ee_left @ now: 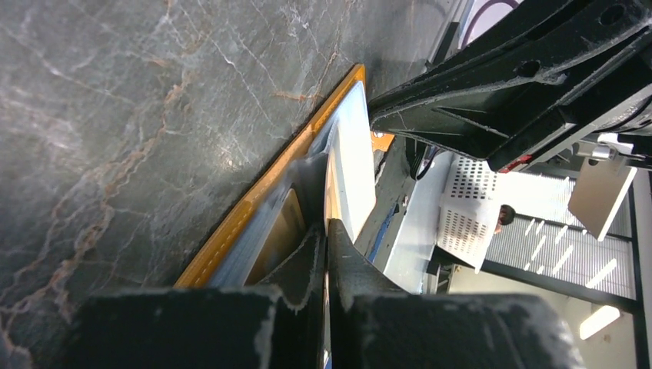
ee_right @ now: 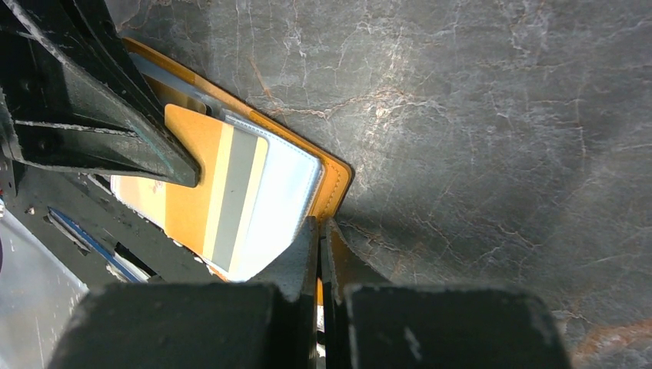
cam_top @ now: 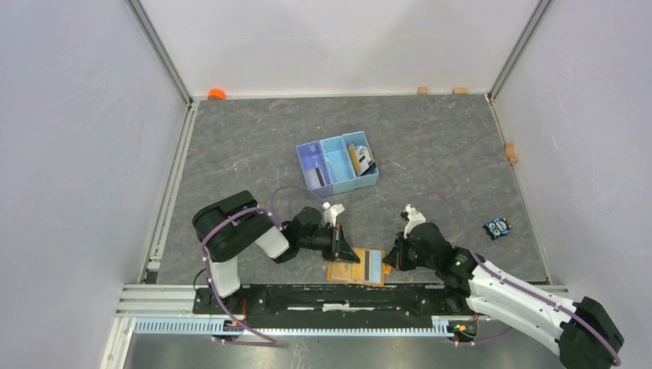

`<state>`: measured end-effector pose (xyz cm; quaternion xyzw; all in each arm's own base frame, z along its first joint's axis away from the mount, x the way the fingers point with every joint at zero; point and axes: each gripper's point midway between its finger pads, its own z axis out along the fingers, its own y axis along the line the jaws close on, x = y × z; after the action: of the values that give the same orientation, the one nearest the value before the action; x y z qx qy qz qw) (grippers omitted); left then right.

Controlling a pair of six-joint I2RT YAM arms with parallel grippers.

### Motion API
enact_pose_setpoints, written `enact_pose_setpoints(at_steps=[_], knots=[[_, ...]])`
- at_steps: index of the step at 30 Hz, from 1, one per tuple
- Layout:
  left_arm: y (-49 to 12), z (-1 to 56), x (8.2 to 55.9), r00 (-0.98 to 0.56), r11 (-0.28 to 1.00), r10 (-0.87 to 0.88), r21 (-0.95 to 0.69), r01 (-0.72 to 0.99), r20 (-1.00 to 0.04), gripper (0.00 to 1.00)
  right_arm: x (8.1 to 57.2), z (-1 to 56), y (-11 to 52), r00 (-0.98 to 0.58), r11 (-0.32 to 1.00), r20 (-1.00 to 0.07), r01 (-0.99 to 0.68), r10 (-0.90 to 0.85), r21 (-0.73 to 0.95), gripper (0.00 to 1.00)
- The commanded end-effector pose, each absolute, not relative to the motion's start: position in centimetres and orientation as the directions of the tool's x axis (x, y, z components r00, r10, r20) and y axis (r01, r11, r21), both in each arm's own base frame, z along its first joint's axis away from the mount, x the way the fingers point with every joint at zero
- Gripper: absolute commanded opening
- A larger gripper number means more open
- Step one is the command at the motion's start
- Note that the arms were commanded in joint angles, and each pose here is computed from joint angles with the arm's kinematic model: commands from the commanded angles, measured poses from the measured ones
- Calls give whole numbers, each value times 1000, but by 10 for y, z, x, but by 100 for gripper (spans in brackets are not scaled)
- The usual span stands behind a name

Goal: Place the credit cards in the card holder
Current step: Insert the credit card into the card holder.

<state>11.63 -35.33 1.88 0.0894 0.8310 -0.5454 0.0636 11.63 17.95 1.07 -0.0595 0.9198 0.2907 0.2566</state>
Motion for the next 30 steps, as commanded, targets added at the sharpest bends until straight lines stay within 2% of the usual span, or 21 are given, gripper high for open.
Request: enact_pose_setpoints(at_steps=[1, 6, 12, 15, 23, 30], knots=[[-354, 9, 127, -968, 480, 39, -845, 234, -246, 2, 116, 9, 171, -861, 853, -508, -241, 32, 463, 0], [-343, 10, 134, -946, 573, 80, -763, 301, -313, 12, 119, 14, 168, -853, 863, -521, -240, 31, 444, 0], [-331, 26, 138, -914, 626, 150, -679, 384, -378, 35, 124, 14, 161, -840, 883, -541, -226, 36, 411, 0], [-328, 33, 138, -903, 635, 185, -654, 412, -389, 42, 123, 14, 160, -841, 884, -541, -226, 35, 410, 0], [-335, 53, 119, -893, 580, 218, -684, 443, -393, 46, 124, 15, 161, -838, 882, -545, -233, 31, 409, 0], [-345, 30, 102, -908, 601, 246, -682, 418, -339, 45, 124, 15, 163, -839, 877, -544, -240, 29, 416, 0]])
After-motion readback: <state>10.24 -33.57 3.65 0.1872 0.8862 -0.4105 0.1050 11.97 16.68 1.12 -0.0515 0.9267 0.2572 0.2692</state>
